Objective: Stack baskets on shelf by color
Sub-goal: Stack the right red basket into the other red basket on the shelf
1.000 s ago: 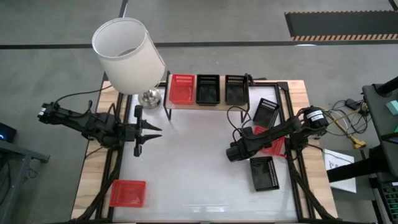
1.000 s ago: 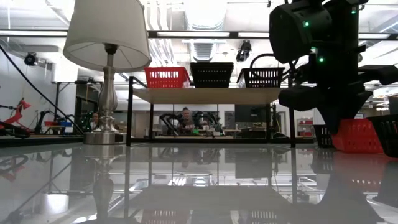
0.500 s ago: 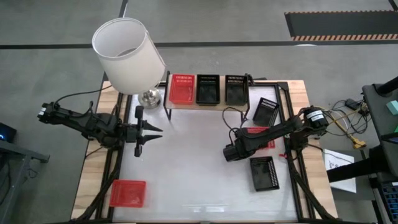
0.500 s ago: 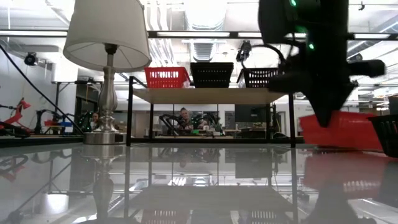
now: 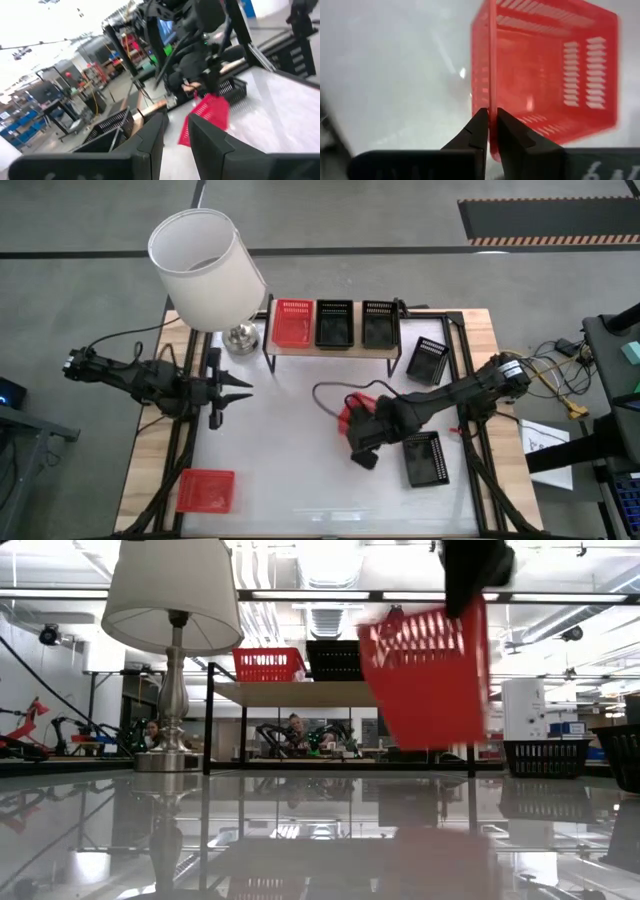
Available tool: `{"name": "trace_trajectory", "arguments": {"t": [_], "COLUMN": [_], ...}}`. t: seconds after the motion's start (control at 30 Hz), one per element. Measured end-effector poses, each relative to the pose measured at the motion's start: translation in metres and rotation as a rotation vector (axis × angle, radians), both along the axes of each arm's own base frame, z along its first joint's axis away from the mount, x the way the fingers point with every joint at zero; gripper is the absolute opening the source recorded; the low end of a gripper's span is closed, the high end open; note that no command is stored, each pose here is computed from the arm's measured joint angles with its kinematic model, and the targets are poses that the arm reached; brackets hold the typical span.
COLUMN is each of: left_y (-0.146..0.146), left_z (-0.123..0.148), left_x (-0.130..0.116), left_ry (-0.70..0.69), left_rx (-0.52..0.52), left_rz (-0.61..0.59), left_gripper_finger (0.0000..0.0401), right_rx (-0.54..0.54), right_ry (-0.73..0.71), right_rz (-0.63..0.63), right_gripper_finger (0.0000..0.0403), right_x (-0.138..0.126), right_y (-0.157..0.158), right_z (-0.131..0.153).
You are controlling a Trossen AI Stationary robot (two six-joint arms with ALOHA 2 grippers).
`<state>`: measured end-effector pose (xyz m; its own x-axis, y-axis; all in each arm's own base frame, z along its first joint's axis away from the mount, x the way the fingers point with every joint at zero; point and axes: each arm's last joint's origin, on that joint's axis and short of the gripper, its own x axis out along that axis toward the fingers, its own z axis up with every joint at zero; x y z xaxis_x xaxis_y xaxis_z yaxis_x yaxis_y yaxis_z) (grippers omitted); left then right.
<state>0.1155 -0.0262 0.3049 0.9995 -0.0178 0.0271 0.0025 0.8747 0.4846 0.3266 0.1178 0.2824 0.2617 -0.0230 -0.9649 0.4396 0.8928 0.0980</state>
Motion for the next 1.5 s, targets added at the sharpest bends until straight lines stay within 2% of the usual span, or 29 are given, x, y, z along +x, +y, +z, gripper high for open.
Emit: {"name": "trace_trajectory", "arguments": {"t": [0.1,0.2,0.27,0.37,0.57,0.77,1.1,1.3,1.5], "left_y": [0.002,0.004,0.005,0.007,0.009,0.01,0.01,0.01,0.01], "left_z": [-0.001,-0.003,-0.002,-0.003,-0.003,-0.005,-0.005,-0.005,-0.006], "left_x": [-0.007,-0.012,-0.017,-0.023,-0.031,-0.033,-0.033,-0.033,-0.033], "left_ry": [-0.031,-0.052,-0.079,-0.116,-0.151,-0.152,-0.152,-0.153,-0.152], "left_rx": [-0.01,-0.015,-0.023,-0.035,-0.047,-0.048,-0.047,-0.047,-0.046], "left_rz": [0.0,0.0,0.0,-0.001,-0.001,0.0,0.0,-0.001,0.0], "left_gripper_finger": [0.0075,0.0075,0.0075,0.0075,0.0075,0.0075,0.0075,0.0075,0.0075], "right_rx": [-0.034,-0.12,-0.192,-0.314,-0.544,-0.688,-0.693,-0.697,-0.692], "right_ry": [-0.111,-0.23,-0.301,-0.381,-0.458,-0.485,-0.51,-0.505,-0.461], "right_rz": [0.211,0.384,0.457,0.499,0.514,0.492,0.415,0.429,0.367], "right_gripper_finger": [0.0013,0.0011,0.001,0.001,0.0009,0.0009,0.0009,0.0009,0.0009], "right_x": [0.005,0.009,0.011,0.016,0.03,0.046,0.064,0.081,0.092], "right_y": [0.014,0.027,0.032,0.033,0.013,-0.026,-0.111,-0.153,-0.18], "right_z": [0.018,0.033,0.041,0.054,0.074,0.092,0.101,0.087,0.075]}}
